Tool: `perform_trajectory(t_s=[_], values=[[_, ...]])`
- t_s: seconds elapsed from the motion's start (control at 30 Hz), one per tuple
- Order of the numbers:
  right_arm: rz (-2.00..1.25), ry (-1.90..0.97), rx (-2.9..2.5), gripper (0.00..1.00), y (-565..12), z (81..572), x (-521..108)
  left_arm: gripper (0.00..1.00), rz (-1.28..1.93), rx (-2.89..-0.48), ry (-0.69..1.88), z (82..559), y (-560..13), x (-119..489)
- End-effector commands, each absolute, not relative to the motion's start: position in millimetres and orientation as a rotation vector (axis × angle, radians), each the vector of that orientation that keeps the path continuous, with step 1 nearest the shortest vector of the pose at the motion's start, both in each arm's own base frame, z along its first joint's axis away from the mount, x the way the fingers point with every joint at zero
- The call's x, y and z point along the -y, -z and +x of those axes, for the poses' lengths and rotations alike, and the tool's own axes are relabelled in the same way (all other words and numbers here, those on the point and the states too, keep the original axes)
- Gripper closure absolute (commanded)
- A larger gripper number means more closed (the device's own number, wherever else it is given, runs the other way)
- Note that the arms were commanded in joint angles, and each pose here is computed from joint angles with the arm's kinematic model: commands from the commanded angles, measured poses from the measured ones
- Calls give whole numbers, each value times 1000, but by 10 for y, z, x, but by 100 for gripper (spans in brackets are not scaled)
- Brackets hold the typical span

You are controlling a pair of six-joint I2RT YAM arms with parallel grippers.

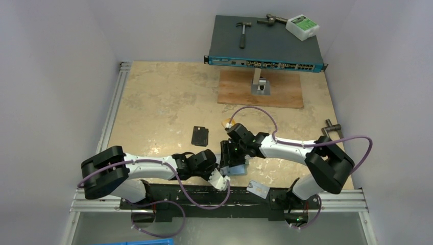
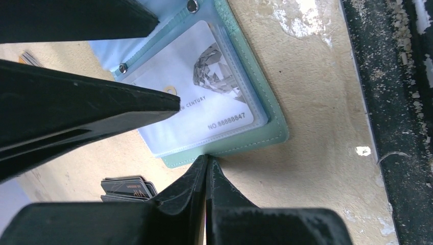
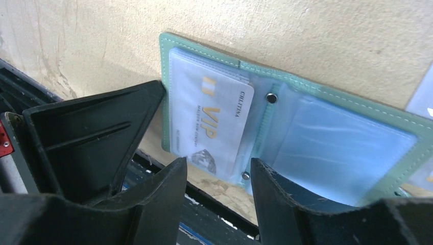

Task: Put the credit cards into the card holder
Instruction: Insert the credit card into the card holder.

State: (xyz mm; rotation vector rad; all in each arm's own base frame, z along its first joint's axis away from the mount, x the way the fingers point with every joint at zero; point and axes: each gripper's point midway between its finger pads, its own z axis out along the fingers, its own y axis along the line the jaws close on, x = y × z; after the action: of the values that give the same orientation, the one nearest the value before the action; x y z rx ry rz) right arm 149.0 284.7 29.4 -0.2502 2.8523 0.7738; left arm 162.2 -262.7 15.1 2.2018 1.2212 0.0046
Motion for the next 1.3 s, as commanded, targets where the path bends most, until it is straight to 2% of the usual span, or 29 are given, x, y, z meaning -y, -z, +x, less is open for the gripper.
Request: perform_trajectory(t_s=[0.0, 0.37, 0.47, 0.63, 0.7, 0.83, 0.93, 0.97, 1.07, 1.2, 1.27], values=[[-263, -723, -2801, 51, -464, 1571, -2811, 100, 2222, -1213, -1, 1585, -106, 2581], [-259, -805, -2743, 54, -504, 1722, -3044, 100, 2192, -1210, -2, 1613, -214, 2616], [-244, -796, -2726, 50, -632, 1745, -2985, 99, 2162, -1252, -35, 1694, -287, 2594], [-149, -783, -2676, 43, -918, 1867, -2648, 77, 2071, -1371, 8, 1847, -513, 2506], [-108, -788, -2660, 36, -1011, 1852, -2503, 66, 2036, -1424, 35, 1898, -605, 2414], [-65, -782, -2663, 34, -1078, 1695, -2299, 59, 1967, -1507, 57, 2014, -741, 2240], [3, -725, -2667, 32, -988, 1638, -2139, 24, 1893, -1595, 91, 2072, -814, 2165], [24, -703, -2668, 28, -959, 1638, -2092, 19, 1867, -1631, 113, 2079, -844, 2158], [73, -634, -2658, 19, -933, 1660, -1979, 12, 1780, -1735, 205, 2093, -939, 2151], [142, -633, -2612, 14, -976, 1675, -1874, 11, 1683, -1810, 295, 2128, -974, 2168], [163, -655, -2608, 13, -908, 1637, -1839, 5, 1654, -1853, 324, 2144, -936, 2176]])
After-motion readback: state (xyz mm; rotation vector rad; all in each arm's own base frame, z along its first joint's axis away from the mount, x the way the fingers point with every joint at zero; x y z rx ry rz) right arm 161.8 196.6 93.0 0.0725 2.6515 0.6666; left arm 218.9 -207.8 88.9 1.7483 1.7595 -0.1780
